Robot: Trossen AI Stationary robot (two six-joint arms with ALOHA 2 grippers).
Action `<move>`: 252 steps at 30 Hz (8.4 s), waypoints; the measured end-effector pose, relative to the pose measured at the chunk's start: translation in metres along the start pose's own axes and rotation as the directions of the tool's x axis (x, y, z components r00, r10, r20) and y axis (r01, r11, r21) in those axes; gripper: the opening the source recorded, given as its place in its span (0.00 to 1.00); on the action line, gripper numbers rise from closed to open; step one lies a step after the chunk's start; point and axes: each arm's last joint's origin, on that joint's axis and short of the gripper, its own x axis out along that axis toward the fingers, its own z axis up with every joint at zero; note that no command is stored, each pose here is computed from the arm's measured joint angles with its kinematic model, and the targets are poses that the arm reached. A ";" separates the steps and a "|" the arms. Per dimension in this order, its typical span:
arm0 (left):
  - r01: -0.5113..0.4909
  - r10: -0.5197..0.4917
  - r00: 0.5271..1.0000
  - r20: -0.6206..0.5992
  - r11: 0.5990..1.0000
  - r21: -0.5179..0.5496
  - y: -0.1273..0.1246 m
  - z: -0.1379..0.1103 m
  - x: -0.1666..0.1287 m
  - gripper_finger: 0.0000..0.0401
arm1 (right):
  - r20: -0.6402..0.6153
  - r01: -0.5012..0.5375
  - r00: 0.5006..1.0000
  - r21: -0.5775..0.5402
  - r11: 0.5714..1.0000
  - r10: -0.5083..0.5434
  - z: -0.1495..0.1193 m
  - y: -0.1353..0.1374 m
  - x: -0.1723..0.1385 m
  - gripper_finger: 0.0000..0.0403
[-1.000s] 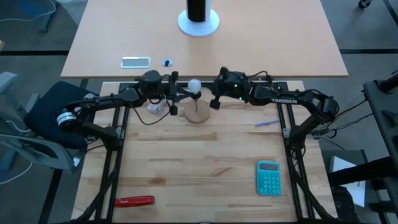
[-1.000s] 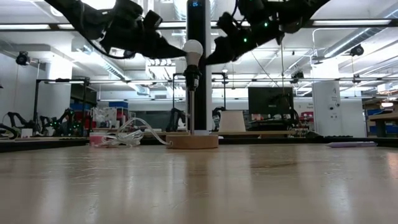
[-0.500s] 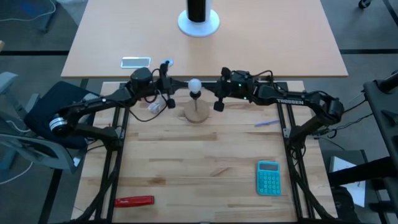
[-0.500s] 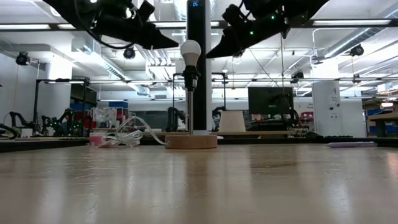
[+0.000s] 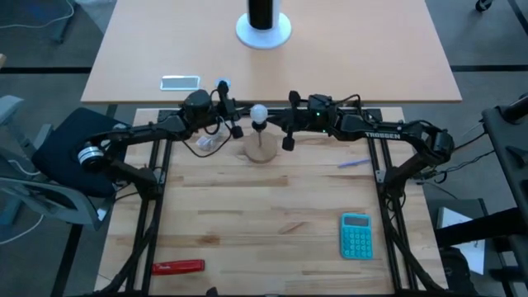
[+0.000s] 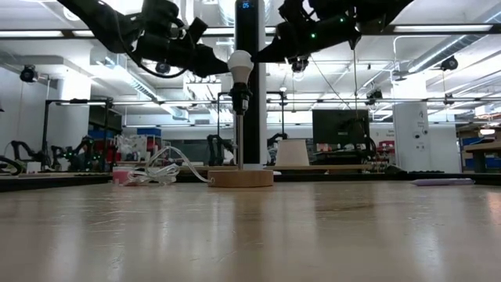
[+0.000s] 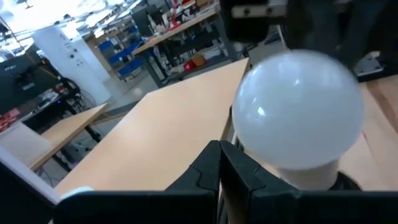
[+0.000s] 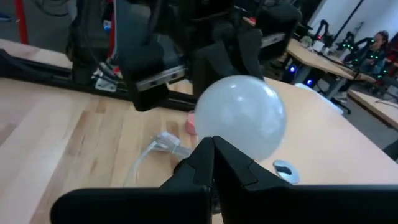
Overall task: Screw lightbulb
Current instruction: Remove the light bulb from the bulb socket
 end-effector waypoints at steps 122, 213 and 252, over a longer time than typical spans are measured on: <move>0.199 -0.198 0.979 0.038 0.980 -0.027 -0.013 0.011 -0.010 0.00 | -0.091 0.143 0.986 0.011 0.990 -0.141 0.003 -0.003 -0.010 0.00; 0.111 -0.110 0.994 0.020 0.991 -0.070 -0.017 0.018 -0.011 0.00 | -0.029 0.140 0.990 0.000 0.990 -0.140 0.014 0.002 -0.014 0.00; 0.127 -0.127 0.992 0.011 0.989 -0.072 -0.021 0.015 -0.007 0.00 | -0.081 0.201 0.976 -0.043 0.979 -0.204 0.017 0.005 -0.018 0.00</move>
